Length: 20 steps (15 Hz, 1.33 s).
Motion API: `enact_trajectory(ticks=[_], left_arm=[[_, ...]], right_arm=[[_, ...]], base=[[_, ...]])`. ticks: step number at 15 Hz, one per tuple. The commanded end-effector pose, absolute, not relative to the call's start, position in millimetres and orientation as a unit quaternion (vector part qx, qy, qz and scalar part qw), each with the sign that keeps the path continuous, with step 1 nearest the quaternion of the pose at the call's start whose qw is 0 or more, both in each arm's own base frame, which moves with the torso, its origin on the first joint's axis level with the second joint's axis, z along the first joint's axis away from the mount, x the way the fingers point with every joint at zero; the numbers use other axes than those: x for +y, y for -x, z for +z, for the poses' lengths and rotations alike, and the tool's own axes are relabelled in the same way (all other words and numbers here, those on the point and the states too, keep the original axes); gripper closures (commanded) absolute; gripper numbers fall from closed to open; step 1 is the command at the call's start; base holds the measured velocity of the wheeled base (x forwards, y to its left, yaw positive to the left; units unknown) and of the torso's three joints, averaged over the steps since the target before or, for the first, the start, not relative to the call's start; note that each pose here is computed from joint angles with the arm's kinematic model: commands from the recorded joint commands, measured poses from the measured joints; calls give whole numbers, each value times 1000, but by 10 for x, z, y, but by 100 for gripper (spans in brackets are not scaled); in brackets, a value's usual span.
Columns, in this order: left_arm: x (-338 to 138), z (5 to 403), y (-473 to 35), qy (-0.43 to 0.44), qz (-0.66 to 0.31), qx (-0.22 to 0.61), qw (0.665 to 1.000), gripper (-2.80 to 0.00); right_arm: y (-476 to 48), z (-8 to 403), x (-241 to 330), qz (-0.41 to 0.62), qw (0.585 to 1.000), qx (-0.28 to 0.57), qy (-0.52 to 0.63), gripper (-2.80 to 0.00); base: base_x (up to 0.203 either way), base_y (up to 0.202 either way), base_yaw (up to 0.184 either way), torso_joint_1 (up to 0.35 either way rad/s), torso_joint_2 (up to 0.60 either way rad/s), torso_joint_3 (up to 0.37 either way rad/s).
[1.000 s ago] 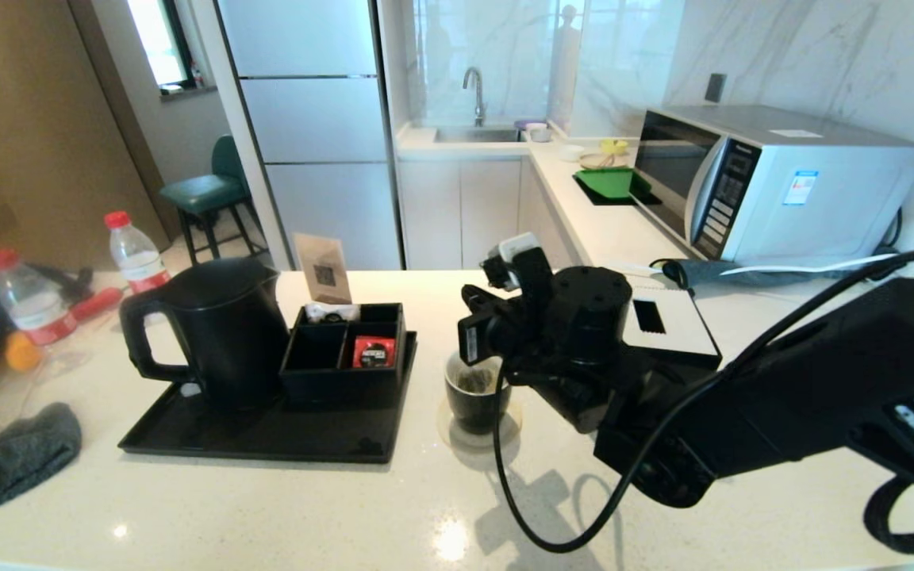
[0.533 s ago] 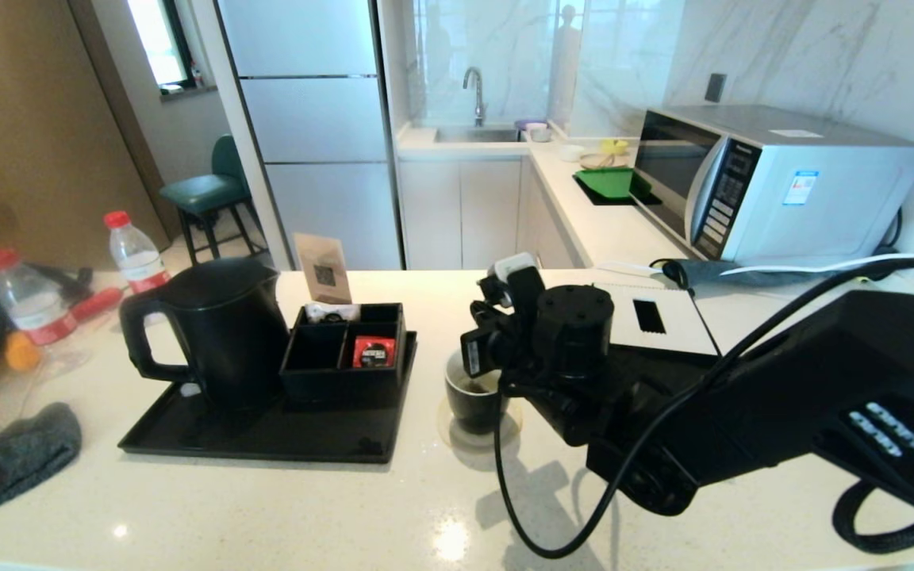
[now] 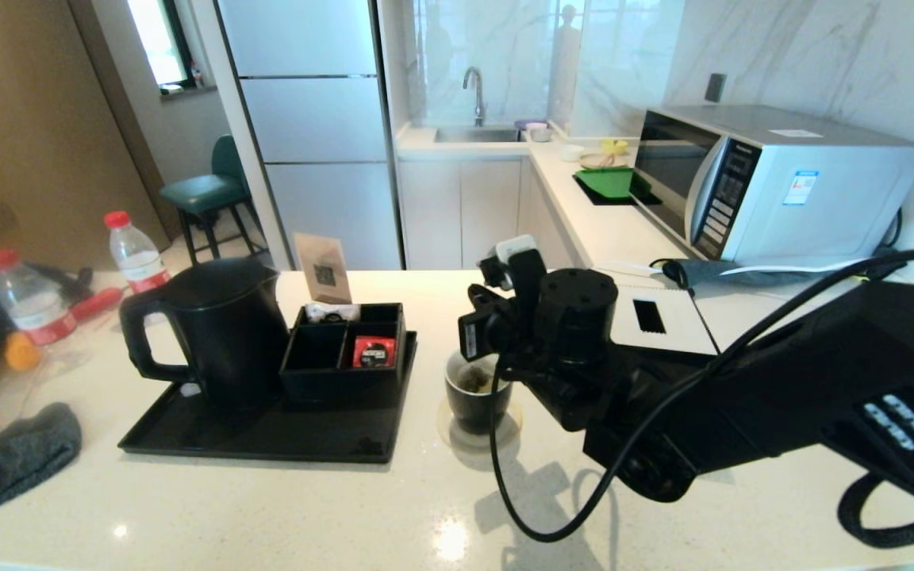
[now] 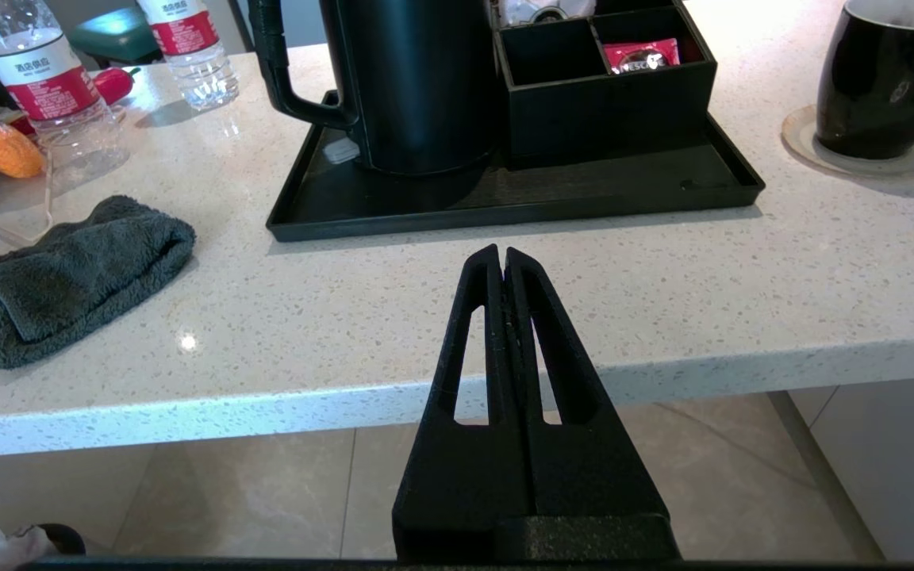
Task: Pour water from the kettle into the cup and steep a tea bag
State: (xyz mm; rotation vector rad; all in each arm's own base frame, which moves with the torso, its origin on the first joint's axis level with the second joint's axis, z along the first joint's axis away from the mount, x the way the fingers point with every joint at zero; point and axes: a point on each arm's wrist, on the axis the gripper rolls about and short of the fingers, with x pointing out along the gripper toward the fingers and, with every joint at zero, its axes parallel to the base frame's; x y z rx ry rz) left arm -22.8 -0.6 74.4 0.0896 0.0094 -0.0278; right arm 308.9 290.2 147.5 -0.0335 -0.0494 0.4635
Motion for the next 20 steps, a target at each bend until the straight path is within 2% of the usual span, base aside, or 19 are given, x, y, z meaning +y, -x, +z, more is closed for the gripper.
enact_trajectory(ticks=[1,6,15,20], left_arm=[[-6,744,228,-45,-14,5,999,0],[-6,744,228,-45,-14,5,999,0],[-6,744,228,-45,-14,5,999,0],[-6,744,228,-45,-14,5,999,0]], right_arm=[[-3040,1736,2853,227,972,-50,1,0],[-3033,2043,2843,227,971,-72,-11,0],[-2999,1299,2824,231,972,-27,13,0],[-3025,1209,2849,232,972,-18,17,0]], base=[[0,0,0,0,0,0],[0,0,0,0,0,0],[0,0,0,0,0,0],[0,0,0,0,0,0]])
